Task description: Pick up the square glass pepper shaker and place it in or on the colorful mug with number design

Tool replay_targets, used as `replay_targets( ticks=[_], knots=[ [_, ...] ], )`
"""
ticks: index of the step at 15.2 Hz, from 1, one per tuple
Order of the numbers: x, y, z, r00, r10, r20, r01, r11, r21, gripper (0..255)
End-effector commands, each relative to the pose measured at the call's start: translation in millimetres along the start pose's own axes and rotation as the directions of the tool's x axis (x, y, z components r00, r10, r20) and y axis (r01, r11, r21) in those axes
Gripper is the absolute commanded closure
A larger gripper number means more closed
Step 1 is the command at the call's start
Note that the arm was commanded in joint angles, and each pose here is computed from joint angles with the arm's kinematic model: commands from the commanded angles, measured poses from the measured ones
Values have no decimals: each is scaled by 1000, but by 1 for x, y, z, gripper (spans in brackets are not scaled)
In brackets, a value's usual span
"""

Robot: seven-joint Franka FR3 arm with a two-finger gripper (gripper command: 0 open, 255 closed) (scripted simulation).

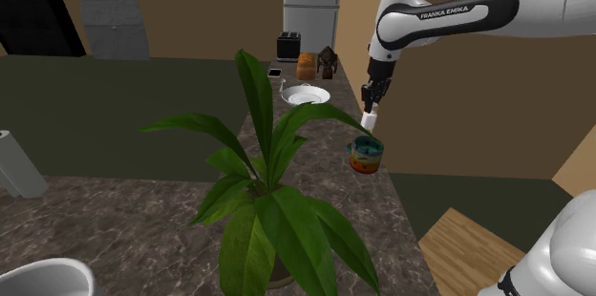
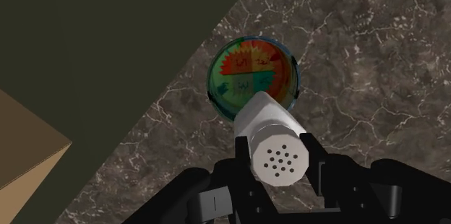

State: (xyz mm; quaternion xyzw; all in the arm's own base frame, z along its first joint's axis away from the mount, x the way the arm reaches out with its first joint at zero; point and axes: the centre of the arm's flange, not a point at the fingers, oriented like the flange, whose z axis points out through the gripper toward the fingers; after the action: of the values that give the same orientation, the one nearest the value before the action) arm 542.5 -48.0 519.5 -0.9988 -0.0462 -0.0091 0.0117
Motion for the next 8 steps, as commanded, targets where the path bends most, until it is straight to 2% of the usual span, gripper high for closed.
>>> replay_targets(
  ticks=[1, 8],
  knots=[
    [0, -1, 11, 1000, 0, -1, 0, 1000, 0, 255],
    [-1, 0, 47, 1000, 0, -1, 0, 1000, 0, 255]
  ],
)
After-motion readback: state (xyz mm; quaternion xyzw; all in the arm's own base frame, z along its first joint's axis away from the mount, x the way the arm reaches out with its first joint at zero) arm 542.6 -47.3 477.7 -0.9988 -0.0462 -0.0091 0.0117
